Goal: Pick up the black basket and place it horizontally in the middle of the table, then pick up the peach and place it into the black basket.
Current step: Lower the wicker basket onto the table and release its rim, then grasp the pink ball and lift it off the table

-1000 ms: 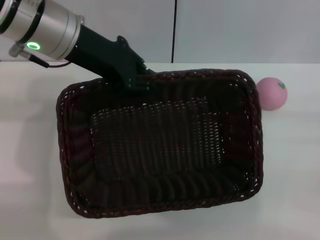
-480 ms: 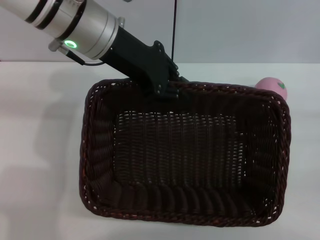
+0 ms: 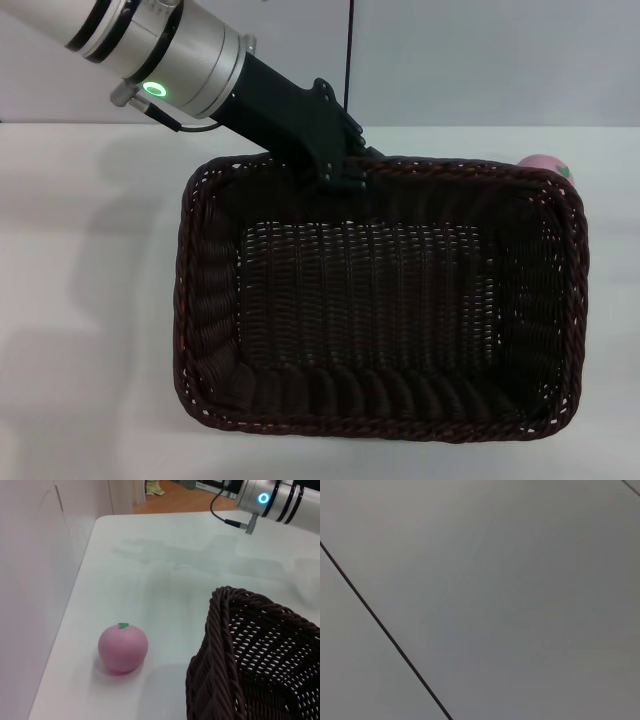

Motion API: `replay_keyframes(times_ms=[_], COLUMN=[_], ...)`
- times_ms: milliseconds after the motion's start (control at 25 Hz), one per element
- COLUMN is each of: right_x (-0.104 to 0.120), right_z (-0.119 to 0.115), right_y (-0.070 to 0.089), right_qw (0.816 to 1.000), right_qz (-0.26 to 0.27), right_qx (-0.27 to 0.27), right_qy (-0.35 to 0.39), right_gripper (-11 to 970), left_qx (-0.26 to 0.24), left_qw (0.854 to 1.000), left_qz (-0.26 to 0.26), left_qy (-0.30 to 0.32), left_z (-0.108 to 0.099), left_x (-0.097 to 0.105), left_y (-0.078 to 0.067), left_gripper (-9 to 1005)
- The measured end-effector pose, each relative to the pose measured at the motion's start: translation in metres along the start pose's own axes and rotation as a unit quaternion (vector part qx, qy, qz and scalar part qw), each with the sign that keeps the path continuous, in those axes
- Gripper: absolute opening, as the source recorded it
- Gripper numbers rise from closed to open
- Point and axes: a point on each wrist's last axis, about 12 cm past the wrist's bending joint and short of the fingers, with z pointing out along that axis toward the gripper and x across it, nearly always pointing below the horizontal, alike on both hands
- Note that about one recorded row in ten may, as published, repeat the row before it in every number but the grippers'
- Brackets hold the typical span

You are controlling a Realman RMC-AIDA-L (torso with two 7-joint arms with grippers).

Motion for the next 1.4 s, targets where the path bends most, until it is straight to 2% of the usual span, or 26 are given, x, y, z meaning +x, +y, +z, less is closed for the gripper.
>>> replay_keyframes(times_ms=[680, 1040, 1080, 1240, 1320, 1360, 1400], right_x=[0.003, 0.004, 0.005, 0.006, 0.006, 0.005, 0.005], right_z=[-0.004, -0.005, -0.005, -0.006, -0.005, -0.005, -0.005], right_y=[0.0, 0.0, 0.001, 0.003, 0.004, 0.005, 0.005], right_qw=[1.0, 1.0, 1.0, 0.999, 0.999, 0.998, 0.998], right_qz=[0.004, 0.005, 0.004, -0.004, -0.009, -0.022, -0.022], right_qx=[0.004, 0.002, -0.001, -0.021, -0.029, -0.047, -0.047], right_qy=[0.008, 0.011, 0.013, 0.026, 0.031, 0.041, 0.041], right_gripper=[562, 562, 562, 563, 563, 563, 563], left_qx=[-0.032, -0.055, -0.07, -0.101, -0.125, -0.156, -0.156], left_qw=[0.999, 0.995, 0.992, 0.984, 0.974, 0.957, 0.957], left_qz=[-0.018, -0.028, -0.031, -0.043, -0.053, -0.069, -0.069], left_qy=[-0.036, -0.073, -0.098, -0.143, -0.182, -0.234, -0.234], left_z=[0.004, 0.0, -0.005, -0.014, -0.02, -0.026, -0.026], left_x=[0.003, 0.009, 0.013, 0.023, 0.031, 0.046, 0.046], left_y=[0.005, 0.005, 0.005, 0.005, 0.003, -0.002, -0.002], left_gripper=[342, 585, 612, 834, 834, 834, 834])
